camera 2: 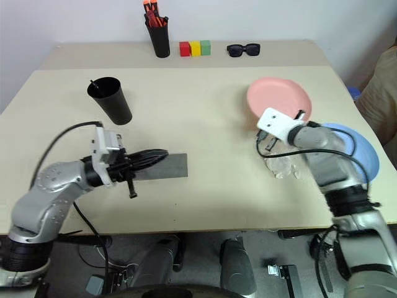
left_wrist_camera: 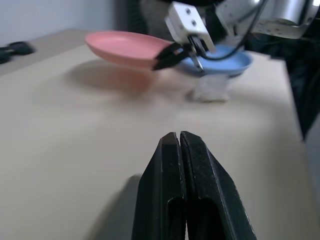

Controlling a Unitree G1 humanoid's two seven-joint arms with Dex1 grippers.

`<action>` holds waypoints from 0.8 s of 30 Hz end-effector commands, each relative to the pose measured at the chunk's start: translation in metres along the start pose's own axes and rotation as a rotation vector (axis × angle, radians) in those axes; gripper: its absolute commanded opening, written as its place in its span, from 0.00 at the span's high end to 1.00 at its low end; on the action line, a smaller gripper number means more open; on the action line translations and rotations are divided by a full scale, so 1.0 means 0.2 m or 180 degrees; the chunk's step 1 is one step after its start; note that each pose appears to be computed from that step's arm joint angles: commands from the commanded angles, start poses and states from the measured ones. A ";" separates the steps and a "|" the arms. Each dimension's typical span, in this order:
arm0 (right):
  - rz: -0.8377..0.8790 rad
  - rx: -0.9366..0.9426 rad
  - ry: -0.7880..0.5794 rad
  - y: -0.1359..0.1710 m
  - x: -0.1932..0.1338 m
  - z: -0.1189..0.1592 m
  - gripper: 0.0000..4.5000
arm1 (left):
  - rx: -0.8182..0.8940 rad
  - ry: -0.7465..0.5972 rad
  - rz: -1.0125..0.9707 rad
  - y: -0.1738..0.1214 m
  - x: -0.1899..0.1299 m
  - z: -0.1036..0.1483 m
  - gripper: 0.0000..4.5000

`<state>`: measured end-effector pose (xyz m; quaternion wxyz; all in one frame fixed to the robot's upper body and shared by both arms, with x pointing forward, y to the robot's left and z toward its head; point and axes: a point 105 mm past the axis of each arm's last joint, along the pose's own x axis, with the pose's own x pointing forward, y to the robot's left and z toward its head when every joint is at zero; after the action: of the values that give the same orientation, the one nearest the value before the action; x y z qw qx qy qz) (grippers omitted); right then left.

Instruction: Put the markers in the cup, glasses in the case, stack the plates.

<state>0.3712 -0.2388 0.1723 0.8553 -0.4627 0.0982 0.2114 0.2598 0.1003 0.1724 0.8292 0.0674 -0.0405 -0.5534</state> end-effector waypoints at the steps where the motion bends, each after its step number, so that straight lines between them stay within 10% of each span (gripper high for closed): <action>1: -0.0166 -0.0059 -0.0065 -0.14 -0.28 0.02 1.00 | 0.0075 -0.0170 -0.0272 -0.06 0.10 0.03 1.00; 13: 0.0061 0.0127 0.0949 0.04 -0.66 -0.37 1.00 | 0.0161 -0.0269 -0.0815 -0.09 0.29 -0.05 1.00; 21: 0.0093 0.0251 0.0608 0.02 -0.59 -0.32 0.12 | 0.0157 -0.0250 -0.0697 -0.10 0.25 -0.07 1.00; 24: 0.0284 0.0552 0.0291 0.06 -0.55 -0.26 0.12 | 0.0143 -0.0230 -0.0617 -0.11 0.23 -0.07 1.00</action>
<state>0.2676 -0.3162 0.1719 0.8676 -0.4151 0.1926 0.1948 0.2622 0.0495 0.1413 0.7675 0.0596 -0.0503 -0.6363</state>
